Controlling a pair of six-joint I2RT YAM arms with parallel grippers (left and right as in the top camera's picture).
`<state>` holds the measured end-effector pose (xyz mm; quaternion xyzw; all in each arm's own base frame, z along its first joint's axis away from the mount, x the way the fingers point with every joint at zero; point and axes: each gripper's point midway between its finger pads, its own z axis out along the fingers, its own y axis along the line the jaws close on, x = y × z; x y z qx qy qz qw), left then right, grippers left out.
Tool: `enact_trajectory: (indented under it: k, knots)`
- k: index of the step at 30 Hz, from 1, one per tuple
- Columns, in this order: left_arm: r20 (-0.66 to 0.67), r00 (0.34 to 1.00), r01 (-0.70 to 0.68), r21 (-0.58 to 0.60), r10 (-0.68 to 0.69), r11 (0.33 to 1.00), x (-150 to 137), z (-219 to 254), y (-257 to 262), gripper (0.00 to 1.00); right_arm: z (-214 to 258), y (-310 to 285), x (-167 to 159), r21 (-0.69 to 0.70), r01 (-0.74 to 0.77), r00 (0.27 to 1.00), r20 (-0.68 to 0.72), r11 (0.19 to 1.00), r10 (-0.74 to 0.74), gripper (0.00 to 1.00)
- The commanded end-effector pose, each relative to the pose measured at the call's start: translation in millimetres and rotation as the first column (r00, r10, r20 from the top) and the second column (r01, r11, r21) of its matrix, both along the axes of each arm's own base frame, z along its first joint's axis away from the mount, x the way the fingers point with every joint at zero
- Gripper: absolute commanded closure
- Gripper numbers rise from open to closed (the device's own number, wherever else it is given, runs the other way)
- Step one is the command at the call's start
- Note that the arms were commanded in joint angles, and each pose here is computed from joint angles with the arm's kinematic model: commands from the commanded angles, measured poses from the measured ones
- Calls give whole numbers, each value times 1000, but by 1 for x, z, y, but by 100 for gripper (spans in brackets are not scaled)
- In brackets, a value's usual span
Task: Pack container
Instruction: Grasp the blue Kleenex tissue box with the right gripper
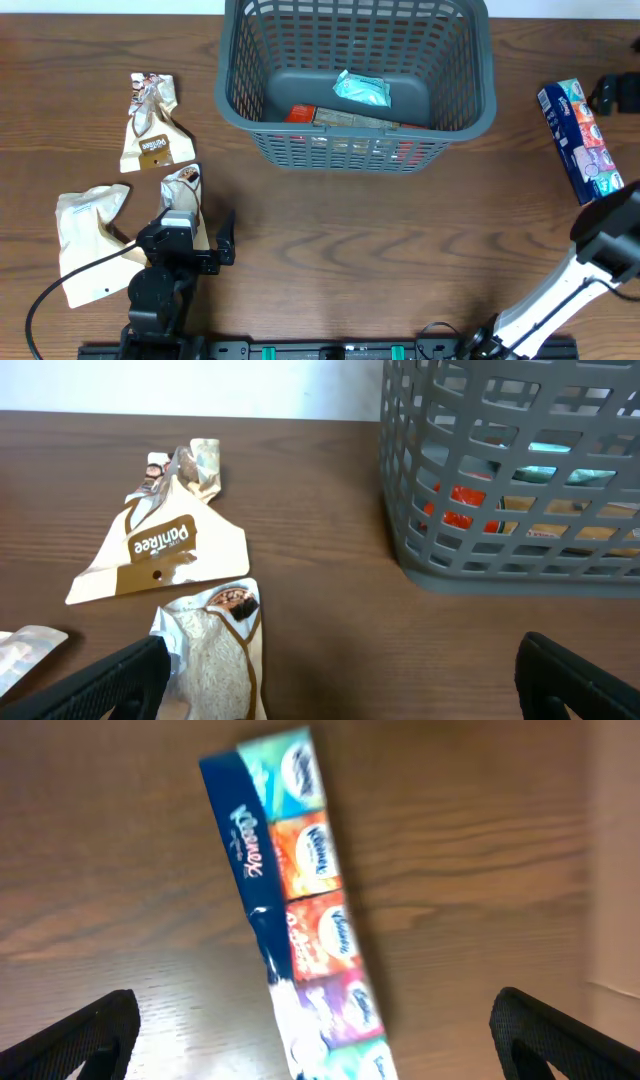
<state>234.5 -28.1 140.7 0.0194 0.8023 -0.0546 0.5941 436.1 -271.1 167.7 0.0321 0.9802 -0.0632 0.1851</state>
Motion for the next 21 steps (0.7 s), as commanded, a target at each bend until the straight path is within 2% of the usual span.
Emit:
enact_trajectory:
  k: [1,7,14,21]
  knots:
    - [24,1000,-11,-13,12,1000,0,12,1,1,-30,-4,3,27,-3,999,-43,1000,4,1]
    - [24,1000,-12,-13,12,1000,0,12,1,1,-75,-7,6,73,6,994,-106,997,2,1]
    - [24,1000,-12,-14,12,1000,0,12,1,1,-129,7,4,192,22,985,-175,981,12,1]
    - [23,1000,-13,-17,13,1000,0,12,1,1,-157,11,-1,224,43,975,-224,974,9,1]
